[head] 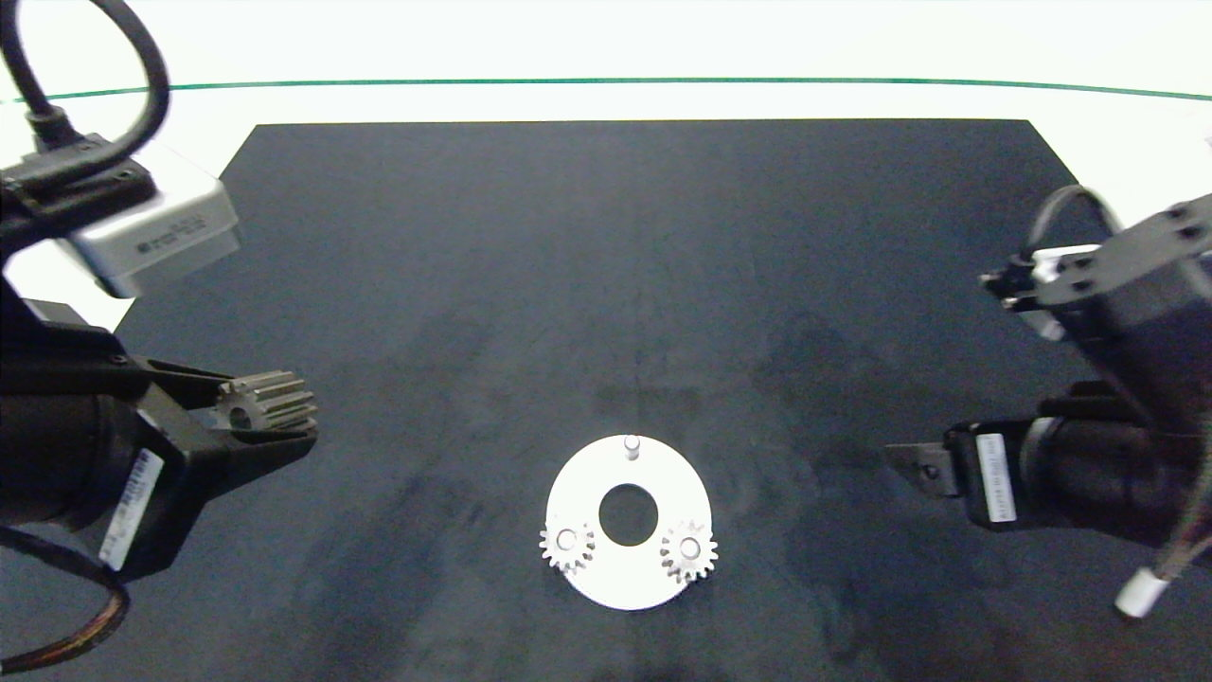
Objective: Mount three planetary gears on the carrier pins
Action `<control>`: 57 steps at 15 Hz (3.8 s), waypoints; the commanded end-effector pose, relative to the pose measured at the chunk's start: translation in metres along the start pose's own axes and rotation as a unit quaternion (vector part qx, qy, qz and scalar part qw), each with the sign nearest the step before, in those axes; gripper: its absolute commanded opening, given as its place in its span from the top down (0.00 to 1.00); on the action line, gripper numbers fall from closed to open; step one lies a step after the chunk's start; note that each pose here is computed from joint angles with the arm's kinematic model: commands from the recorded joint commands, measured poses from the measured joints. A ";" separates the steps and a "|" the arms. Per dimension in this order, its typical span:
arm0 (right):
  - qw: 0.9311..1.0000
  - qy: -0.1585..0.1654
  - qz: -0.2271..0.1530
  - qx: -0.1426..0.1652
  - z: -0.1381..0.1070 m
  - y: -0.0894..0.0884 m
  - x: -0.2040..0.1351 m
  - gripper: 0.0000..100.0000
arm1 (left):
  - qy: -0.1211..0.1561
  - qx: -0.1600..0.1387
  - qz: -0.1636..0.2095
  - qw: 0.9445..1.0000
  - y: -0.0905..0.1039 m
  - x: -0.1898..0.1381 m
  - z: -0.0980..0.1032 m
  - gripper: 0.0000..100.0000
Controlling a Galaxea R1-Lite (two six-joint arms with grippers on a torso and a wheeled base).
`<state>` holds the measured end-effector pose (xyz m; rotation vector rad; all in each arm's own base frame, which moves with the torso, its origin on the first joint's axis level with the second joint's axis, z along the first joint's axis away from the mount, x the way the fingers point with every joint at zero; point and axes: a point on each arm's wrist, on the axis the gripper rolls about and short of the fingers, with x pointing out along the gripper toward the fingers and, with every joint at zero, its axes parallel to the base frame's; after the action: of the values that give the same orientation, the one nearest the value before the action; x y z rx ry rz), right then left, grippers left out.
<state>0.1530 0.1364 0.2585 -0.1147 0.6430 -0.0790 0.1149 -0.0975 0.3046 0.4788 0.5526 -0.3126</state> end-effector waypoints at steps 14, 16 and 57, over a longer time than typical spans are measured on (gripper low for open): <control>0.996 -0.075 -0.003 0.058 -0.024 -0.105 -0.082 0.00 | 0.009 0.081 -0.077 0.994 -0.102 0.079 0.047 0.78; 0.996 -0.074 -0.003 0.057 -0.025 -0.105 -0.081 0.00 | -0.004 0.079 -0.082 0.994 -0.115 0.088 0.056 0.78; 0.995 -0.076 0.006 0.061 -0.034 -0.111 -0.085 0.00 | 0.030 0.082 -0.061 0.994 -0.152 0.169 0.084 0.78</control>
<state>0.0602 0.0328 0.2969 0.0046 0.4822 -0.0920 0.2251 -0.2955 0.2200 0.6098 0.6132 -0.4672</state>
